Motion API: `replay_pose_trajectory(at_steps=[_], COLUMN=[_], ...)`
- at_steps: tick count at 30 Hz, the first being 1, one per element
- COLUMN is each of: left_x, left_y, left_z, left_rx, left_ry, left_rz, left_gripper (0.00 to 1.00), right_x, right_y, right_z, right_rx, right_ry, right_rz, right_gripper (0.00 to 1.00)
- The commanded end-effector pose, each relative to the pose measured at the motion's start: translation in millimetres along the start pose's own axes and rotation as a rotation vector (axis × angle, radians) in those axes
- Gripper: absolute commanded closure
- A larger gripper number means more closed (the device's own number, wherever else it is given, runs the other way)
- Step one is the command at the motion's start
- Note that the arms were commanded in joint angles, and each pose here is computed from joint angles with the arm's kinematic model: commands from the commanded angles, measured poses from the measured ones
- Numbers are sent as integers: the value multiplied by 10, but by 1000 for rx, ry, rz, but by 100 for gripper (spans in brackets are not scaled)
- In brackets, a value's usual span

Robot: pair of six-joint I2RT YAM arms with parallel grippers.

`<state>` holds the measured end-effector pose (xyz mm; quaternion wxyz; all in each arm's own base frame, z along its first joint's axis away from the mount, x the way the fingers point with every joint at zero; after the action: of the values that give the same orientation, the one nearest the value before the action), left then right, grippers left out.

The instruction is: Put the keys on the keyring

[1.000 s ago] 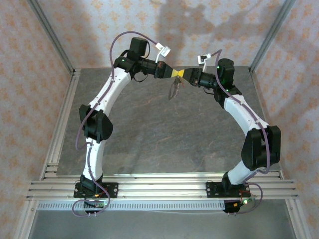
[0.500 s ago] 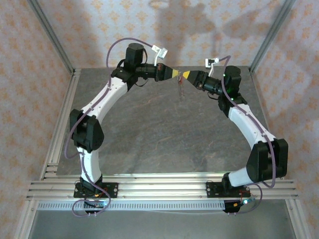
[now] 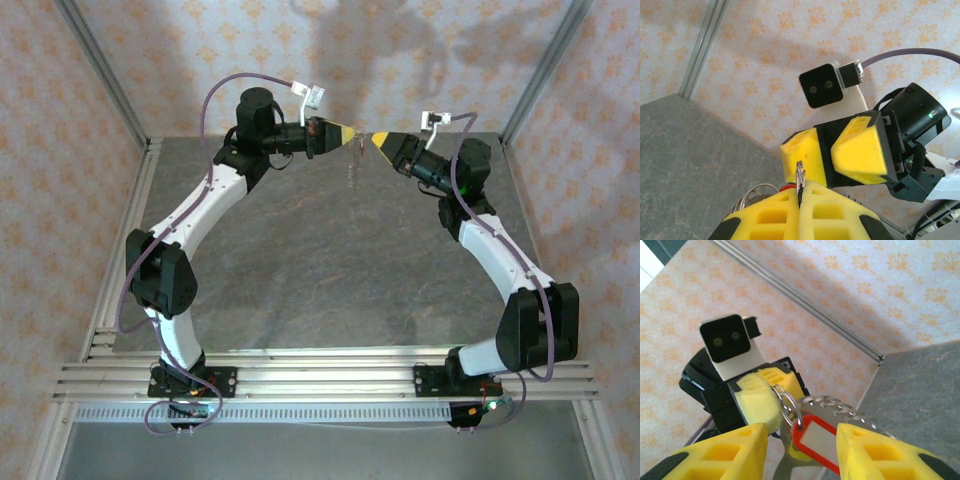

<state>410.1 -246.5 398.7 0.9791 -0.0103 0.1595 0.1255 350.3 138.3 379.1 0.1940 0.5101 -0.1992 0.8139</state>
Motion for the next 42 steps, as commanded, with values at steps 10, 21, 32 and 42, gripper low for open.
replay_pose_trajectory(at_steps=[10,21,32,42], left_x=[-268,-286,-302,-337], left_y=[56,39,104,176], left_z=[267,268,348,448], left_rx=[-73,-73,-145,-208], left_ry=[-83,-83,-96,-101], left_rz=[-31,-30,28,51], left_gripper=[100,100,100,100], right_x=[195,222,19,-135], right_y=[-167,-220,-109,-45], right_z=[32,-17,-154,-207], right_rx=[4,32,39,43], right_ry=[48,56,51,26], right_rz=[85,99,34,8], right_gripper=[59,82,100,100])
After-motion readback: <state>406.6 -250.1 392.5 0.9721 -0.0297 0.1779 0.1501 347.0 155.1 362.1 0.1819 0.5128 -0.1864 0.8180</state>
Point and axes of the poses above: each hand's point on the last joint's axis, 136 mm out from that joint toward the fingers, its own y axis back along the fingers, its own x axis along the line the jaws close on, z = x × y, the point moved 7 cm from there along y, back along the fingers, and after that the axes turned 13 degrees about -y, right-handed, at the moved point
